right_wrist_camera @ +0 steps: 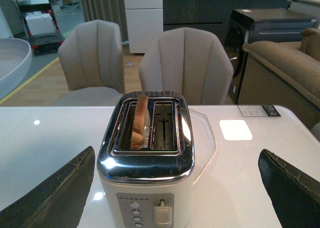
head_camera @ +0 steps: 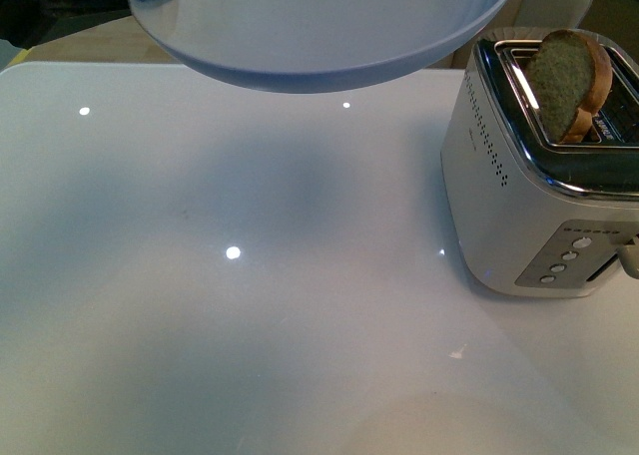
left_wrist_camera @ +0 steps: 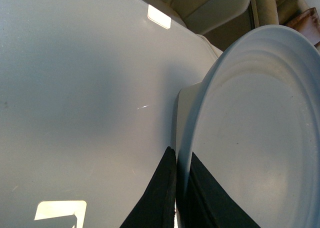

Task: Left arm holds plate, right arm toasts bread

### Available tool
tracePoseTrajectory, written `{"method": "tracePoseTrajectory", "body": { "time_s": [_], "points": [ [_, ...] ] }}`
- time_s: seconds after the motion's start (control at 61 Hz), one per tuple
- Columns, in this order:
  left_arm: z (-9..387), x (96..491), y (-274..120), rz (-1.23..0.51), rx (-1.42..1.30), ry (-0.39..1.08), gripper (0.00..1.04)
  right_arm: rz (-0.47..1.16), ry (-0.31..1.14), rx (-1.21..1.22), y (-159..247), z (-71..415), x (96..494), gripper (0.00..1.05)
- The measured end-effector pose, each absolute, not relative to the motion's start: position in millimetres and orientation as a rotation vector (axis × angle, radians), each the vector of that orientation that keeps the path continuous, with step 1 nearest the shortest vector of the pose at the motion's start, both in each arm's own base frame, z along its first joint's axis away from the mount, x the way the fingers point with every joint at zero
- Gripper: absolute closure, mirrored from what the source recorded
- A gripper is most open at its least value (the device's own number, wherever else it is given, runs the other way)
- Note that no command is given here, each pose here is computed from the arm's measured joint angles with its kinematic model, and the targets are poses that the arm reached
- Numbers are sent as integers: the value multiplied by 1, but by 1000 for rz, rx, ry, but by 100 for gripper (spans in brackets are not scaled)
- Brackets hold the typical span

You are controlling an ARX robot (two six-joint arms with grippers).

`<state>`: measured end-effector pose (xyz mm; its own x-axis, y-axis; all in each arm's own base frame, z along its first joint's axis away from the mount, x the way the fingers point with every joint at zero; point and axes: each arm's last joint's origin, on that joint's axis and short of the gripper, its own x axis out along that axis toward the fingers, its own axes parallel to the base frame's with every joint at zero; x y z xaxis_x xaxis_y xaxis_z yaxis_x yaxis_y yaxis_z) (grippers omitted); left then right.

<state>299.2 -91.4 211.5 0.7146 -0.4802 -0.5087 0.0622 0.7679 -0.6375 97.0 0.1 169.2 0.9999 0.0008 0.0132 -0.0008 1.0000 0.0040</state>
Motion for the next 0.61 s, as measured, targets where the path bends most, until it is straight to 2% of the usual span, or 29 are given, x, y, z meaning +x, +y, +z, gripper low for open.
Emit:
{"method": "tracePoseTrajectory", "body": {
  "time_s": [0.23, 0.607],
  "points": [
    [206, 305, -74, -300, -620, 708, 102, 1, -13, 4, 0, 169, 97, 9],
    [167, 313, 10, -187, -640, 706, 102, 1, -13, 4, 0, 169, 97, 9]
  ]
}}
